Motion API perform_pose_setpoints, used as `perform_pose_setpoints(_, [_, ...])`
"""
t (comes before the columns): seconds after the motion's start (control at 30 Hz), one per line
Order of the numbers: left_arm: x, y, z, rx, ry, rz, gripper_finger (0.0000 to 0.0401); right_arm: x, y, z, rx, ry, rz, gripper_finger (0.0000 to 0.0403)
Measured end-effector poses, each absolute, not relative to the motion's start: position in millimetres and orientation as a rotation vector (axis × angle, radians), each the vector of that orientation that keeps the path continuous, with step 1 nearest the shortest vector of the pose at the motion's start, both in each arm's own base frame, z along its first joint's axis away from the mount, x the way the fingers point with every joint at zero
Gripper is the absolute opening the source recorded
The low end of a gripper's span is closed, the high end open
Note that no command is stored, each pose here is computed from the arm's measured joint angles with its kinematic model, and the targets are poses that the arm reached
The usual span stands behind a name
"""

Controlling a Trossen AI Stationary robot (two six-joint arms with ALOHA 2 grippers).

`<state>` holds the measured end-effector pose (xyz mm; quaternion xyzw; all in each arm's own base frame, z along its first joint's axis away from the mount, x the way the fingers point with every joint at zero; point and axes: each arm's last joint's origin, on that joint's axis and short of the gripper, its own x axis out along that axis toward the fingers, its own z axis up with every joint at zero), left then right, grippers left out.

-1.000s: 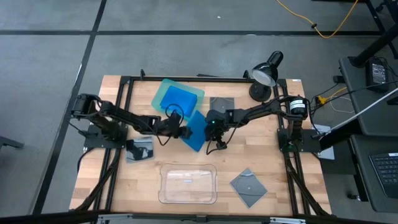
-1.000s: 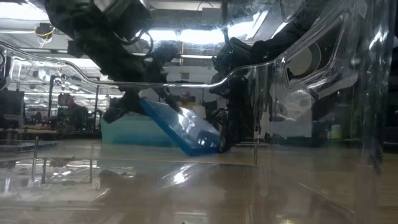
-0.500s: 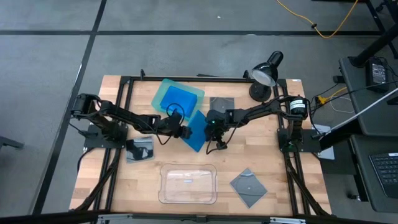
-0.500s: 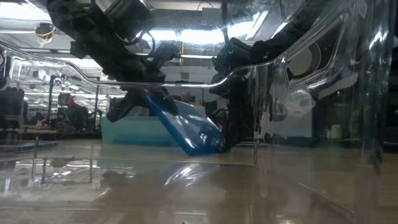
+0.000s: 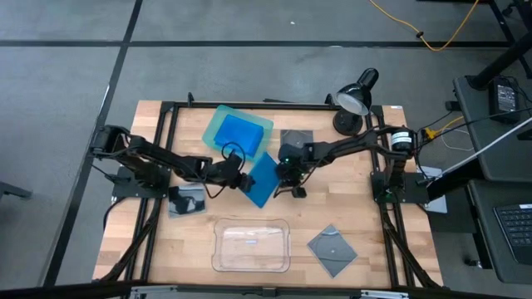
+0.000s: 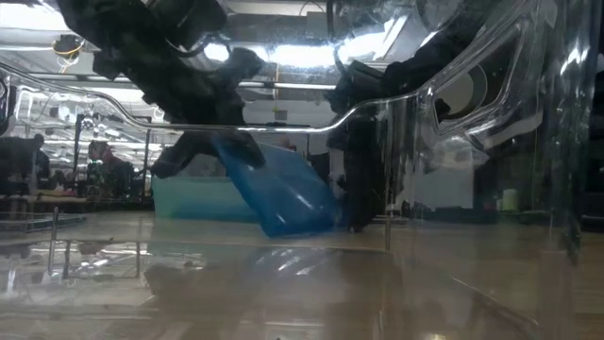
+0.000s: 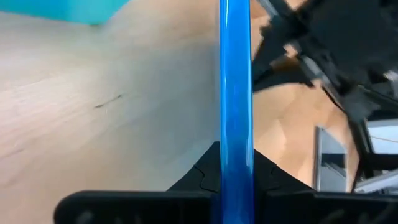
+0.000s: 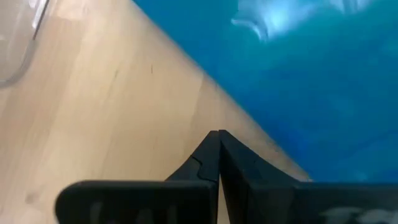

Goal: Pick & place jewel cases by type
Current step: Put the blue cd case into the green bin

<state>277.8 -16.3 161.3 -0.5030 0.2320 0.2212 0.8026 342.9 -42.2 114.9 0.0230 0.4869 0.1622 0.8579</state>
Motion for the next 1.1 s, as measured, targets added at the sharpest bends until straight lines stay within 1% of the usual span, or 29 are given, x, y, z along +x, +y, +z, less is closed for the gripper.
perform_pose_setpoints(0.17, [272.8, -21.2, 174.9, -1.038, 0.449, 0.458, 0.0012, 334.0, -48.4, 130.0, 0.017, 1.059, 0.256, 0.0009])
perform_pose_setpoints(0.3, [266.1, -22.6, 193.4, -1.0, 0.375, 0.441, 0.0012, 327.7, -54.8, 147.0, 0.013, 1.044, 0.22, 0.0009])
perform_pose_setpoints(0.47, [249.9, -24.0, 217.8, -0.879, 0.303, 0.444, 0.0012, 320.2, -62.6, 169.2, 0.013, 0.996, 0.187, 0.0009])
perform_pose_setpoints(0.7, [227.0, -31.3, 250.4, -0.578, 0.196, 0.422, 0.0012, 309.5, -70.5, 195.8, 0.038, 0.934, 0.125, 0.0009])
perform_pose_setpoints(0.97, [208.0, -49.0, 279.6, -0.195, 0.087, 0.359, 0.0012, 302.7, -71.6, 203.6, 0.08, 0.945, 0.094, 0.0009])
perform_pose_setpoints(1.1, [201.3, -57.0, 292.5, -0.093, 0.025, 0.411, 0.0012, 302.7, -70.8, 203.5, 0.107, 0.948, 0.083, 0.001])
